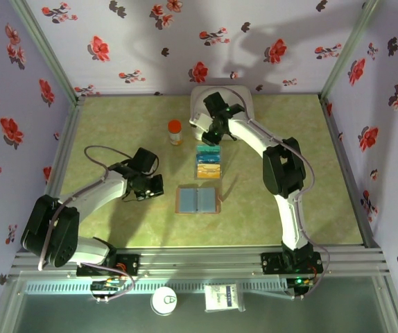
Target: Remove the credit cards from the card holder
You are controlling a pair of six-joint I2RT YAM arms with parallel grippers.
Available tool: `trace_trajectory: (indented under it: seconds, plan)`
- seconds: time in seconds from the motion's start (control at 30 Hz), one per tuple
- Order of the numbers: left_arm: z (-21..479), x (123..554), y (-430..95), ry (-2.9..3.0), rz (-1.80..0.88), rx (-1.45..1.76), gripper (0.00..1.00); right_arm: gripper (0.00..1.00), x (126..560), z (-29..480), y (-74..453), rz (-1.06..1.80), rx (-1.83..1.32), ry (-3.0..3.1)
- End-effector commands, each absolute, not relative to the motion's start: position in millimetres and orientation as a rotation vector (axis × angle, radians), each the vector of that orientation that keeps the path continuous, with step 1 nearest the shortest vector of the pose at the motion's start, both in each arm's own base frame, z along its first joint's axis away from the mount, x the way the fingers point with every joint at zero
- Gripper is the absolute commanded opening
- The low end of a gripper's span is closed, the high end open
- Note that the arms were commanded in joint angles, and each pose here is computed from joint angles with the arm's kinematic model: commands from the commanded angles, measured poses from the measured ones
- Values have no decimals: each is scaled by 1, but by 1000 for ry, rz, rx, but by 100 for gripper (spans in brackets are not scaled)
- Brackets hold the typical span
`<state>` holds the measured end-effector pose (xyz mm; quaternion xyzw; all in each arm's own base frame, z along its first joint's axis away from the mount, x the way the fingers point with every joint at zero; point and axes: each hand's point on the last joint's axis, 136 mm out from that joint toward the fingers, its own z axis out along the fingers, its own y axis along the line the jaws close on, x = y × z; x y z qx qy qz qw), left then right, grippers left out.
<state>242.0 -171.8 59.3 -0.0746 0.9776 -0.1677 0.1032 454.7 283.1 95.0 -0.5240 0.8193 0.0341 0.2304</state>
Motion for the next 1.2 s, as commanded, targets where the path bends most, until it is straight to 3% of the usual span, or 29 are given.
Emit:
trace_trajectory:
  seconds: [0.0, 0.23, 0.4, 0.5, 0.7, 0.73, 0.8, 0.97, 1.17]
  plan:
    - [61, 244, -167, 2872, -484, -213, 4, 32, 455, 109, 284, 77, -1436, 2228]
    - [64, 250, -161, 2845, -469, -220, 5, 33, 452, 130, 281, 70, -1389, 2204]
    - [73, 264, -140, 2773, -382, -244, 15, 34, 447, 150, 264, 48, -1280, 2198]
    - [78, 274, -120, 2720, -308, -275, 29, 37, 443, 160, 245, 21, -1170, 2204]
    - [86, 299, -77, 2631, -156, -342, 68, 49, 432, 164, 186, -90, -894, 2246]
    - [88, 304, -70, 2616, -120, -347, 75, 52, 430, 164, 174, -108, -843, 2252]
    - [93, 313, -56, 2590, -43, -357, 99, 64, 425, 160, 152, -154, -743, 2264]
    - [103, 328, -16, 2509, 155, -391, 100, 99, 412, 147, 101, -235, -496, 2265]
    - [115, 337, 33, 2368, 455, -408, 100, 99, 398, 120, 42, -345, -218, 2255]
